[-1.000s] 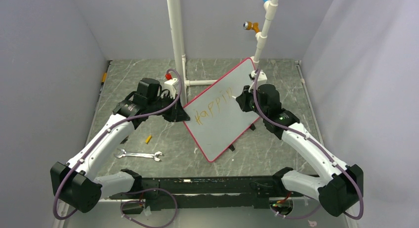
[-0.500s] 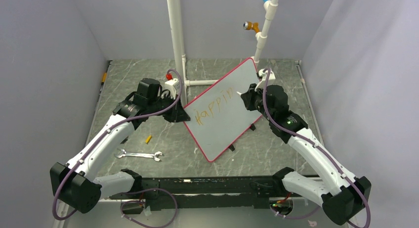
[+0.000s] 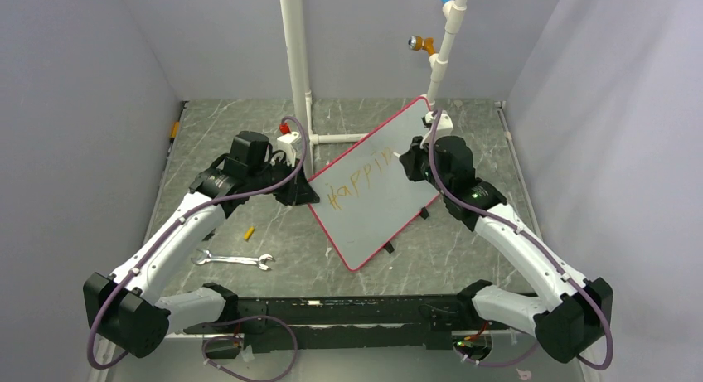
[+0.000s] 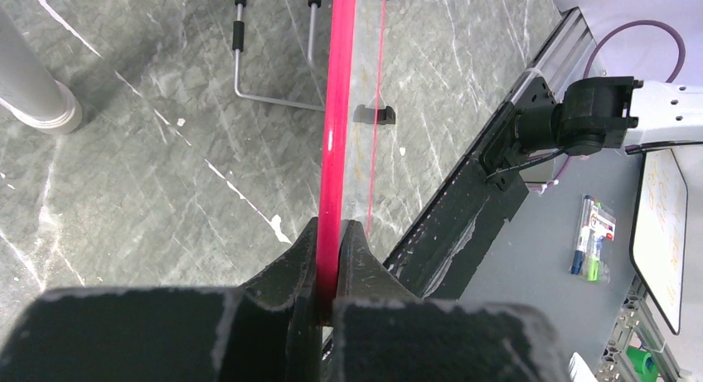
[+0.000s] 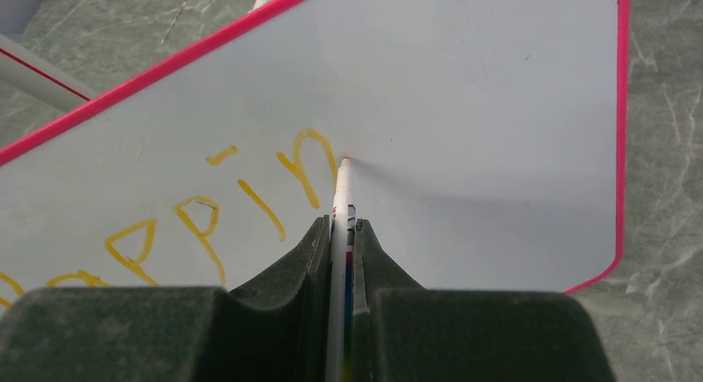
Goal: Write a sentence on the whiteboard
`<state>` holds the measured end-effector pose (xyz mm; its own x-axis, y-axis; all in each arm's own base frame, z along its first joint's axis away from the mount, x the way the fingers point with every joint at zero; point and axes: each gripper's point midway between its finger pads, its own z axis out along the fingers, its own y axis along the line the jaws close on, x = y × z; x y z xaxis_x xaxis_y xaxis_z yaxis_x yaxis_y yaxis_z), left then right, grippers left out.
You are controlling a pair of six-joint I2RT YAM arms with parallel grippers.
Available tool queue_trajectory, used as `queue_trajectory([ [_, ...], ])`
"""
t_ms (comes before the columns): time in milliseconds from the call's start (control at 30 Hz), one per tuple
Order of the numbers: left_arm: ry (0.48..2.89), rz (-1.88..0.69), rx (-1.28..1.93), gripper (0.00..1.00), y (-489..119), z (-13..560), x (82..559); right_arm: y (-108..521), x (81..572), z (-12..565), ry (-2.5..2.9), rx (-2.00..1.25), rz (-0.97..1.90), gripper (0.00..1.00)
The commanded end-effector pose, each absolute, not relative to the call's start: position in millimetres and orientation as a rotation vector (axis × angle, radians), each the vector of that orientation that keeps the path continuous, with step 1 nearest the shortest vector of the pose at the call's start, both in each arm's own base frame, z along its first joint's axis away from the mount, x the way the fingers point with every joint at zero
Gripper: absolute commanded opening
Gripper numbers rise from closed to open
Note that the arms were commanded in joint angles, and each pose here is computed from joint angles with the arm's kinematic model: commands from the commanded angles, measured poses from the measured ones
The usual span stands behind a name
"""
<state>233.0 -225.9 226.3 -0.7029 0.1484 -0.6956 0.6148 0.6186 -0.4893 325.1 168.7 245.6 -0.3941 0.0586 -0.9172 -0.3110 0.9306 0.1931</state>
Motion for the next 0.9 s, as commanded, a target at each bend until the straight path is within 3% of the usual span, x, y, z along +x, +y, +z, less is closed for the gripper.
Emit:
queue_trajectory([
  [0,2.157,-0.56,0.656,0.0,-187,214,276,175,338,284,1.828,-0.181,0.428,0.0],
  [867,2.157,-0.558,0.665,0.0,-189,213,276,167,352,284,1.843,-0.188,0.359,0.0],
])
